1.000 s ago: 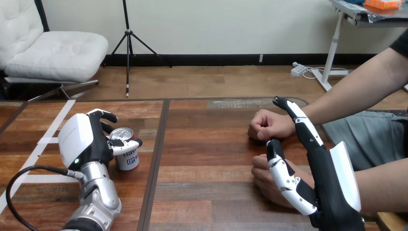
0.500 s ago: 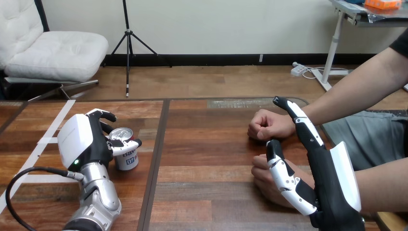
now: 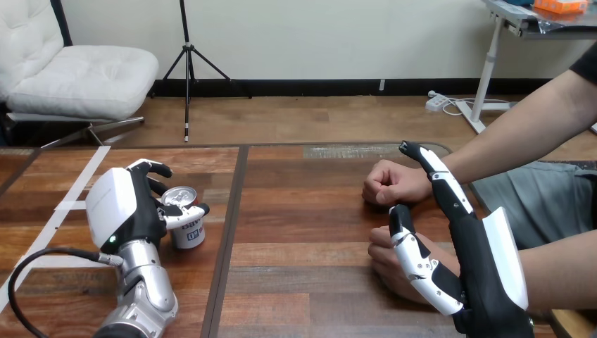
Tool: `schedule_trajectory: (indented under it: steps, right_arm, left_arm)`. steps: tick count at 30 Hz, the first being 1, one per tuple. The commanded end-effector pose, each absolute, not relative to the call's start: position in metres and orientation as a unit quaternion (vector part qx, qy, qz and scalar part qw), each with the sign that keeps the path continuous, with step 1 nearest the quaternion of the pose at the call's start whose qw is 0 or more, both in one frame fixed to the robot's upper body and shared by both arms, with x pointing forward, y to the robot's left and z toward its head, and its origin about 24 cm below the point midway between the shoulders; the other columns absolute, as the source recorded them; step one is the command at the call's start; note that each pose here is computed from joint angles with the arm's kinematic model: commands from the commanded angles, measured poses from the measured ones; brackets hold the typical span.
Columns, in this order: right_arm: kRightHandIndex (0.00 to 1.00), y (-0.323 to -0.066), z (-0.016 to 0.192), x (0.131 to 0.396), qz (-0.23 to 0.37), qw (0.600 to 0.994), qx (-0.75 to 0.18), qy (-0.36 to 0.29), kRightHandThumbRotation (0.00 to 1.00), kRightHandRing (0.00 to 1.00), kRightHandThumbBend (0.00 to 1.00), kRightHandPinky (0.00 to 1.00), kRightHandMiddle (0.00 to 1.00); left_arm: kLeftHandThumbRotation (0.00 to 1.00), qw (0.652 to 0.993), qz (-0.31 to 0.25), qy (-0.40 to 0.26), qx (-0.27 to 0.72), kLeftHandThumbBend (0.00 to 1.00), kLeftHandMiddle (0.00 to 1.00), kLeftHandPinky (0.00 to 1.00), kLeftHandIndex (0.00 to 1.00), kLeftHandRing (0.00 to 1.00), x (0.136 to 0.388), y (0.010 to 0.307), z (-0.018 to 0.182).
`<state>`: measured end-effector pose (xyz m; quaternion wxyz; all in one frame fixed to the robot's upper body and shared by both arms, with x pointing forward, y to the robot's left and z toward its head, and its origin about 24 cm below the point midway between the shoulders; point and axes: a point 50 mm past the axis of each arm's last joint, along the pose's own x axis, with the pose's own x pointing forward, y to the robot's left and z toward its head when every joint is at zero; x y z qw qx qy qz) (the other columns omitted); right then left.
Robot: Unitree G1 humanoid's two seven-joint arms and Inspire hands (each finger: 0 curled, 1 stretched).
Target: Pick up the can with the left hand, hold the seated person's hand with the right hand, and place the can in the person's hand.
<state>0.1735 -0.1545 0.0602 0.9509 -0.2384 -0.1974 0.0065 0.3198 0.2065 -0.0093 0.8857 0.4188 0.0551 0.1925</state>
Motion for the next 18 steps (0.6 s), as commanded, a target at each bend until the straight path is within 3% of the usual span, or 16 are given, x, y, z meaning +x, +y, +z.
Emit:
schedule_trajectory:
  steps: [1, 18]
  right_arm:
    - [0.9, -0.1536, 0.0762, 0.1784, 0.002, 0.941, -0.24, -0.237, 0.58, 0.95, 0.24, 0.93, 0.94]
    - [0.9, -0.1532, 0.076, 0.1788, 0.001, 0.942, -0.237, -0.24, 0.53, 0.95, 0.24, 0.93, 0.94]
  left_arm:
    - [0.0, 0.889, 0.209, 0.002, 0.406, 0.67, 0.47, 0.41, 0.6, 0.43, 0.3311, 0.207, 0.0107]
    - [0.0, 0.925, 0.224, -0.025, 0.306, 0.69, 0.48, 0.48, 0.59, 0.46, 0.3283, 0.1996, 0.013]
